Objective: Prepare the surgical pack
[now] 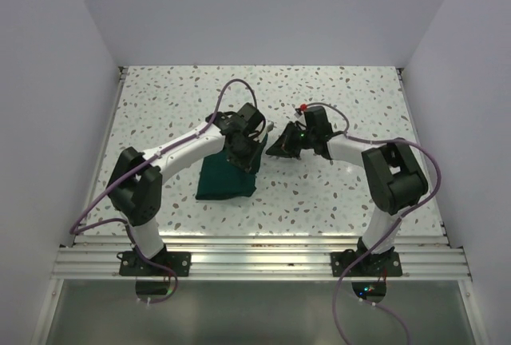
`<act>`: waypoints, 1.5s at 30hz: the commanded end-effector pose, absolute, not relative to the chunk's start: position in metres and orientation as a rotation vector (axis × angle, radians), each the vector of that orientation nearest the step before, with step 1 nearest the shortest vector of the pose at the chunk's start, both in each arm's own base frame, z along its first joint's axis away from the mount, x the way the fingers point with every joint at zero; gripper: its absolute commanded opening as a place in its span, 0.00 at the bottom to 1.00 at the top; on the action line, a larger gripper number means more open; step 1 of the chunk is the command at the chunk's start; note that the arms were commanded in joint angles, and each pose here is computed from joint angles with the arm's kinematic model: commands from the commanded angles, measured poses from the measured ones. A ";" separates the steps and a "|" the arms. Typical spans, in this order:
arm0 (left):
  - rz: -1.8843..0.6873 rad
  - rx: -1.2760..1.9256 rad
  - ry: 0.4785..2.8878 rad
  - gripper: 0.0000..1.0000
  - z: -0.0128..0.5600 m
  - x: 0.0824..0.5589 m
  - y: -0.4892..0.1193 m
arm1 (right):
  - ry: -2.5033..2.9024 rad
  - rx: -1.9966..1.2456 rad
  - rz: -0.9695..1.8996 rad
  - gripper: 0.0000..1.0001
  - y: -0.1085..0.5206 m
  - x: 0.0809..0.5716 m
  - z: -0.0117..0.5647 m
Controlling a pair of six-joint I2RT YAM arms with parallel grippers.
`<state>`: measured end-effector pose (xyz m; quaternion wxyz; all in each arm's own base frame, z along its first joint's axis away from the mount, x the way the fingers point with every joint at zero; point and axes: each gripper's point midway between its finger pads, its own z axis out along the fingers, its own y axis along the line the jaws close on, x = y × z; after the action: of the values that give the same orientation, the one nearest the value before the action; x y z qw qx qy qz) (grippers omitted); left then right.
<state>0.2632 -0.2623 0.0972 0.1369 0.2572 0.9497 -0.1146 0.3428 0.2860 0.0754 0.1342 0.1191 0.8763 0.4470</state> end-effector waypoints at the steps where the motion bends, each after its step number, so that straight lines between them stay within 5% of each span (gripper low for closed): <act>1: -0.457 0.725 2.649 0.00 0.120 0.271 -0.283 | 2.556 0.221 1.252 0.06 0.280 0.327 0.081; 25: -0.531 0.777 2.644 0.00 0.120 0.269 -0.297 | 2.344 0.418 1.423 0.01 0.349 0.400 0.067; 37: -0.483 0.776 2.666 0.00 0.110 0.261 -0.284 | 2.545 0.317 1.317 0.03 0.267 0.362 0.062; 45: -0.500 0.780 2.665 0.00 0.112 0.260 -0.286 | 2.506 0.022 1.365 0.02 0.311 0.322 0.086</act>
<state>0.2613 -0.2708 0.0900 0.1341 0.2619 0.9460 -0.1361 0.3459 0.2817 0.0631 0.1316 0.0827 0.8796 0.4497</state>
